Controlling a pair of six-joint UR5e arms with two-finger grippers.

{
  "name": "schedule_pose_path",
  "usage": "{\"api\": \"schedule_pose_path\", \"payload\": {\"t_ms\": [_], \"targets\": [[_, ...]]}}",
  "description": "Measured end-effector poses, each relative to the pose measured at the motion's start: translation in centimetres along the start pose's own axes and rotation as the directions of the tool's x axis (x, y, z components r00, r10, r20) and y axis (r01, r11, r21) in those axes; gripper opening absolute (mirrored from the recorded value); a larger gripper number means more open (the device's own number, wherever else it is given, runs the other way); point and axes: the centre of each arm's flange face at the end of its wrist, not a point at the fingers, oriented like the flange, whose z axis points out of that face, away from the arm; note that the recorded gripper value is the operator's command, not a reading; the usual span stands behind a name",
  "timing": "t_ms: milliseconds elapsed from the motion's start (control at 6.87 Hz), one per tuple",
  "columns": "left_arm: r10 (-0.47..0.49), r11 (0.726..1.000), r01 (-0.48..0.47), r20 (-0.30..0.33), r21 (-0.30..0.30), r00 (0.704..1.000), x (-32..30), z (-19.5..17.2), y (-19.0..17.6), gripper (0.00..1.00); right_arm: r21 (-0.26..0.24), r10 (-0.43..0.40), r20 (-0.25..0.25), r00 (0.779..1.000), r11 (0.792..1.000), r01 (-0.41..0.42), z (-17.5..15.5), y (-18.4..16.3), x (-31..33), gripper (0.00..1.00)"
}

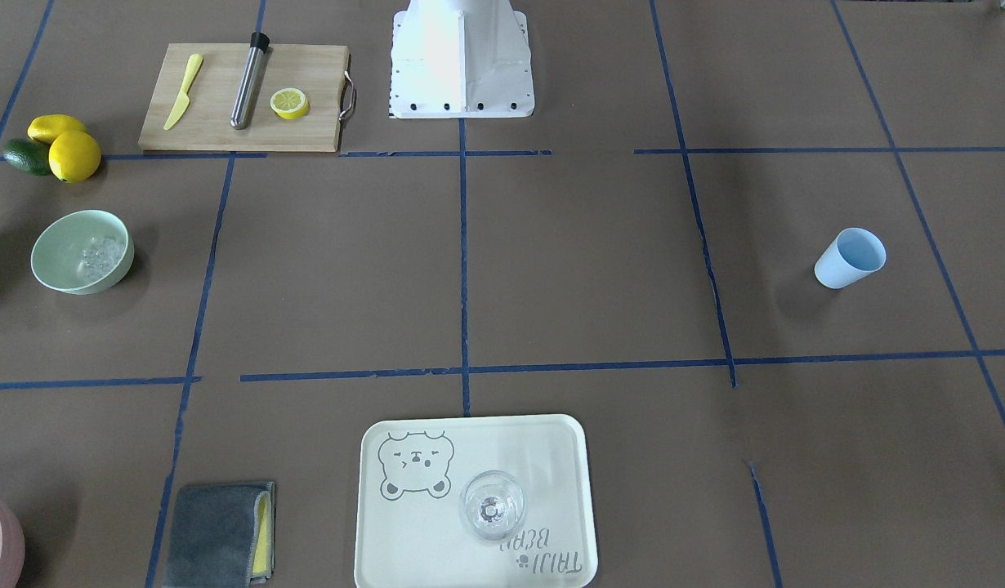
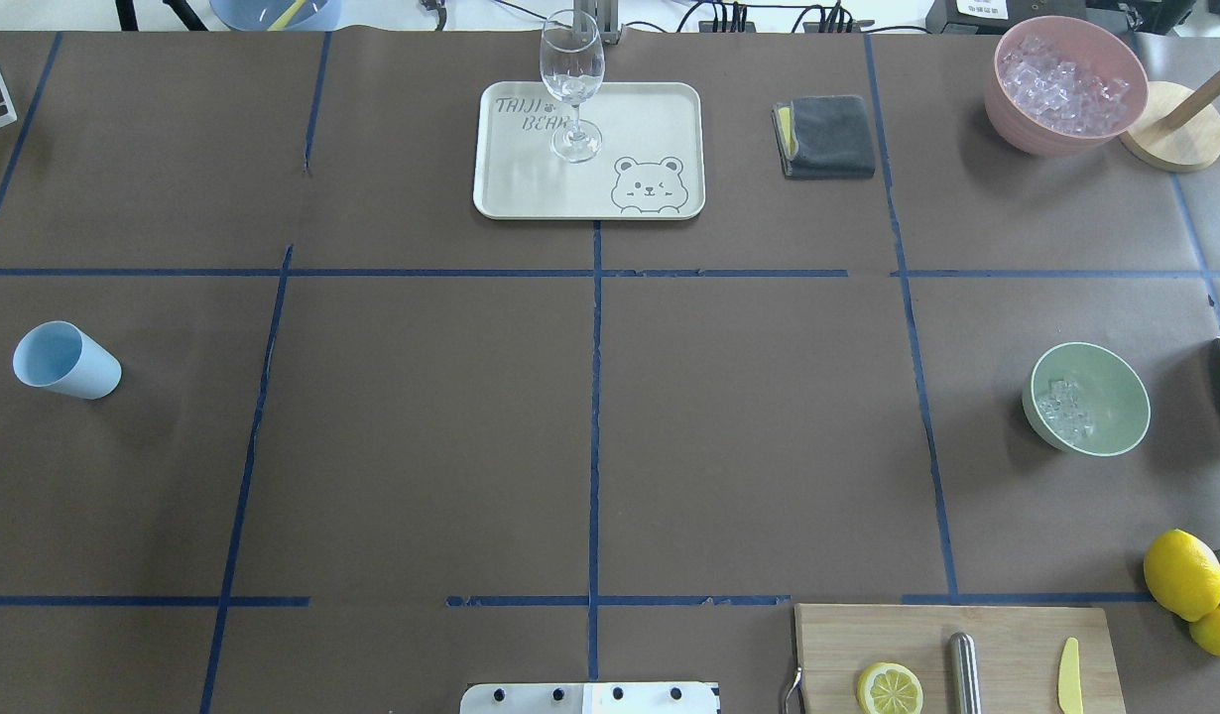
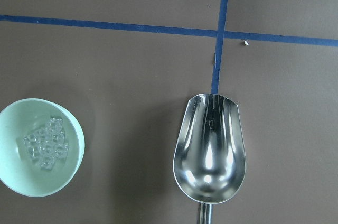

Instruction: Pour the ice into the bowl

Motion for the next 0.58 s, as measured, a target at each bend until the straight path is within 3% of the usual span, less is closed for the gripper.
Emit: {"api": "schedule_pose_path", "payload": {"t_ms": [583], "targets": [[-0.004, 1.0, 0.004, 0.0, -0.001, 1.0, 0.0, 0.0, 0.2, 1.0, 0.011, 0.0, 0.018, 1.0, 1.0, -0.001, 2.1, -0.3, 2.8, 1.0]]}}
